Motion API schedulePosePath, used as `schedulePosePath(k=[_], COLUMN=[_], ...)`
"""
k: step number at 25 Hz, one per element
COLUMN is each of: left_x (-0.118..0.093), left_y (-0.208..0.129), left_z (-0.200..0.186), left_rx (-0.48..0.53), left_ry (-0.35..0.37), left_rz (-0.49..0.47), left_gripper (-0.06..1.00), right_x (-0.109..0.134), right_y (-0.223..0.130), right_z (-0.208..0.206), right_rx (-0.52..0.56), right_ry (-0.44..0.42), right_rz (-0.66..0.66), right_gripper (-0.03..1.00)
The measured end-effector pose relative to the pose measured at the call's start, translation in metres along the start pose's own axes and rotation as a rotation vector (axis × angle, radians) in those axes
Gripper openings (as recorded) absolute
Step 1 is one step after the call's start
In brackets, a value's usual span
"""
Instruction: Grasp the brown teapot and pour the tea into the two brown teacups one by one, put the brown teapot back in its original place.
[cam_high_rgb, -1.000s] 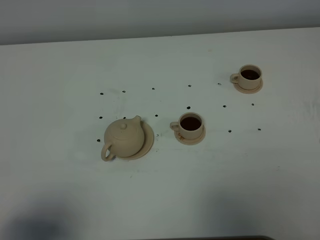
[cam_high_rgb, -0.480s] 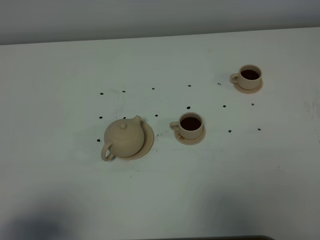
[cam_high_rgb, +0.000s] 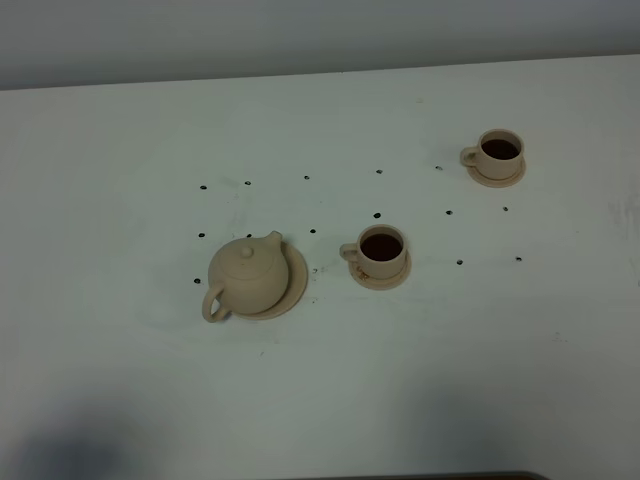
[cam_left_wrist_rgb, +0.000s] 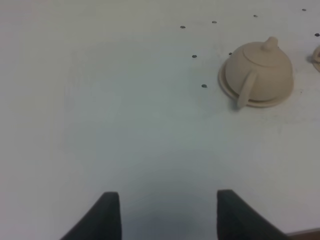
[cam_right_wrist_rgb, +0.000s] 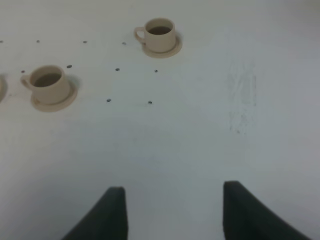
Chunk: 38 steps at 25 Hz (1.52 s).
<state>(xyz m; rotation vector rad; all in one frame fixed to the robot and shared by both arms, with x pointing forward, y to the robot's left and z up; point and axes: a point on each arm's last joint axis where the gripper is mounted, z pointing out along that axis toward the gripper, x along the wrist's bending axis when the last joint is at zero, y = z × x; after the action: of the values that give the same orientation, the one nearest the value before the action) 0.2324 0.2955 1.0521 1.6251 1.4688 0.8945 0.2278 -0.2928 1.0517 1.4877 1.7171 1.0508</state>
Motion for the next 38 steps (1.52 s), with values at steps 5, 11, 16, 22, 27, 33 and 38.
schedulePosePath(k=[5, 11, 16, 22, 27, 33, 38], left_x=[0.0000, 0.0000, 0.0000, 0.0000, 0.0000, 0.0000, 0.0000], left_y=[0.0000, 0.0000, 0.0000, 0.0000, 0.0000, 0.0000, 0.0000], left_z=[0.0000, 0.0000, 0.0000, 0.0000, 0.0000, 0.0000, 0.0000], left_rx=[0.000, 0.000, 0.000, 0.000, 0.000, 0.000, 0.000], left_ry=[0.000, 0.000, 0.000, 0.000, 0.000, 0.000, 0.000], left_rz=[0.000, 0.000, 0.000, 0.000, 0.000, 0.000, 0.000], left_gripper=[0.46, 0.46, 0.46, 0.46, 0.46, 0.46, 0.46], right_x=[0.0000, 0.0000, 0.0000, 0.0000, 0.0000, 0.0000, 0.0000], right_y=[0.0000, 0.0000, 0.0001, 0.0001, 0.0001, 0.0001, 0.0001], right_z=[0.0000, 0.0000, 0.0000, 0.0000, 0.0000, 0.0000, 0.0000], right_rx=[0.000, 0.000, -0.001, -0.001, -0.001, -0.001, -0.001], right_ry=[0.000, 0.000, 0.000, 0.000, 0.000, 0.000, 0.000], right_rz=[0.001, 0.001, 0.001, 0.000, 0.000, 0.000, 0.000], right_gripper=[0.42, 0.42, 0.42, 0.42, 0.42, 0.42, 0.42])
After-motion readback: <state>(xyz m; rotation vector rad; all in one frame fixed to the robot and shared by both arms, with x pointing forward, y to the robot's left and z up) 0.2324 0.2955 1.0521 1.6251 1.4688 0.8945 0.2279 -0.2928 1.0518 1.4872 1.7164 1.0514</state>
